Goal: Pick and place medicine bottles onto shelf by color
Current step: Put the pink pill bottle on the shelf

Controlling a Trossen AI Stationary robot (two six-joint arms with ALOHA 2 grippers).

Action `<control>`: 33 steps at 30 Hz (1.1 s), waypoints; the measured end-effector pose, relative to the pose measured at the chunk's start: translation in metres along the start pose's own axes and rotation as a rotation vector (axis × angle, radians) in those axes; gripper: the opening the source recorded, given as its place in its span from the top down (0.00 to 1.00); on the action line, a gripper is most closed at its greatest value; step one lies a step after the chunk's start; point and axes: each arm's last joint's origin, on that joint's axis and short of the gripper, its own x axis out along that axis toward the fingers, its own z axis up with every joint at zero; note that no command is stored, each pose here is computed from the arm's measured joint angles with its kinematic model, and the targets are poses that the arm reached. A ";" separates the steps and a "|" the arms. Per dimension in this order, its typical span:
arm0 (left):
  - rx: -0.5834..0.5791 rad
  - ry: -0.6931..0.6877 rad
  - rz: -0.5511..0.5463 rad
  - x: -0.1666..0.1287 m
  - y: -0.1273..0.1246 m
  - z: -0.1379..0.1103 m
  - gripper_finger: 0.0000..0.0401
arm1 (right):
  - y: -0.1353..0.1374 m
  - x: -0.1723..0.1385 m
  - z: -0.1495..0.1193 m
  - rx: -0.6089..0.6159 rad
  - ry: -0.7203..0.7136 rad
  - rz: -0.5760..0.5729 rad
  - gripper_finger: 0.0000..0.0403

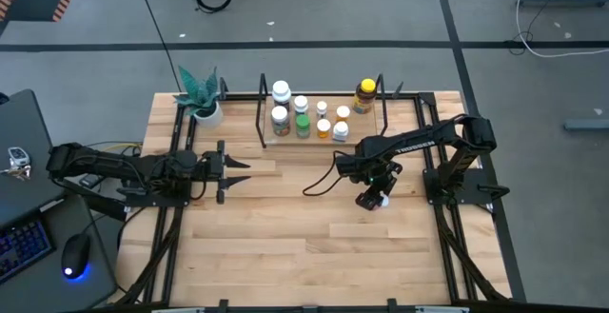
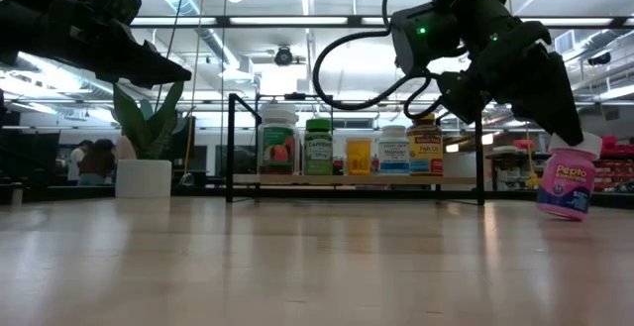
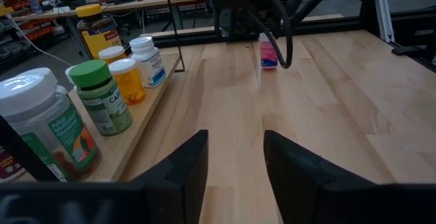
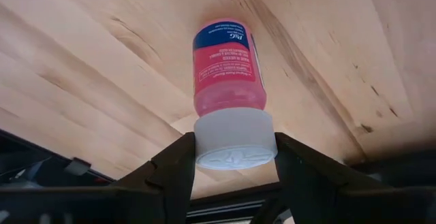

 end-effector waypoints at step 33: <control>0.000 0.000 0.000 0.000 0.000 0.000 0.62 | -0.004 0.000 -0.001 0.044 -0.017 -0.081 0.43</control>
